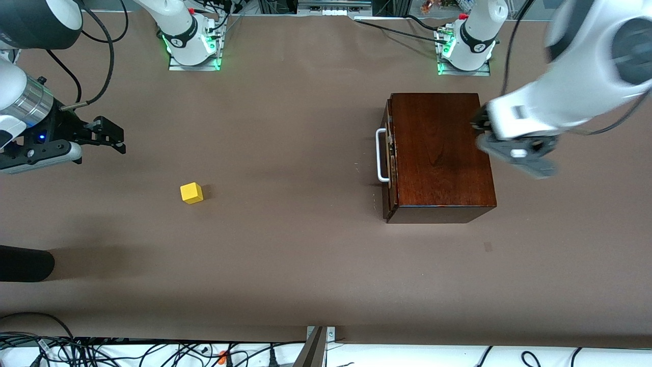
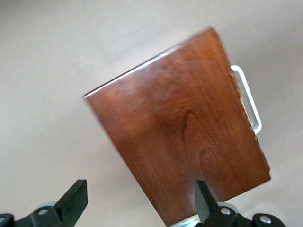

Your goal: Open drawer, take yellow block, close drawer

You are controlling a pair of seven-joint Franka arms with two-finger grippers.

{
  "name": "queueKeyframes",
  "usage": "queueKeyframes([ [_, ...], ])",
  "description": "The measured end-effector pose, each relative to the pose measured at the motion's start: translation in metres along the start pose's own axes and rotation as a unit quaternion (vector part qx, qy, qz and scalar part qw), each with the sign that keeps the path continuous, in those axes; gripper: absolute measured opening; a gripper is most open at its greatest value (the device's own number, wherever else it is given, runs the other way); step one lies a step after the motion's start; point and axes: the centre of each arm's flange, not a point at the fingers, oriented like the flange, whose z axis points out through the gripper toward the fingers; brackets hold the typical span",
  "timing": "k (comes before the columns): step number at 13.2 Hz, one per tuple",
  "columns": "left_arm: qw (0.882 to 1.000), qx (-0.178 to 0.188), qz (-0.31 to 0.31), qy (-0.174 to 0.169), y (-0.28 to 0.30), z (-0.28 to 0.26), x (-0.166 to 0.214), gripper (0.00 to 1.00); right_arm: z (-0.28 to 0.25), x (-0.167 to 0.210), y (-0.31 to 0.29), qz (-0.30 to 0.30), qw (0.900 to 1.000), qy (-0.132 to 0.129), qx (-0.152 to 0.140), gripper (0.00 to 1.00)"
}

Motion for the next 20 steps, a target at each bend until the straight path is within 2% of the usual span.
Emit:
queueKeyframes([
  [2,0.995,0.002,-0.095,0.040,-0.036,-0.013,-0.022,1.00,0.000,0.000,0.000,0.000,1.000,0.000,0.000,1.00],
  [3,0.991,0.004,-0.122,0.055,-0.050,-0.014,-0.033,1.00,0.000,0.000,0.000,0.000,1.000,0.000,0.000,1.00],
  [5,0.986,0.004,-0.152,0.064,-0.070,-0.011,-0.051,1.00,0.000,0.000,-0.001,-0.001,1.000,0.000,0.000,1.00],
  [9,0.983,0.006,-0.170,0.065,-0.079,-0.015,-0.063,1.00,0.000,0.001,-0.001,-0.001,1.000,0.001,0.000,1.00],
  [20,0.982,0.004,-0.179,0.055,-0.086,-0.008,-0.061,1.00,0.000,0.001,-0.001,-0.001,1.000,0.001,0.000,1.00],
])
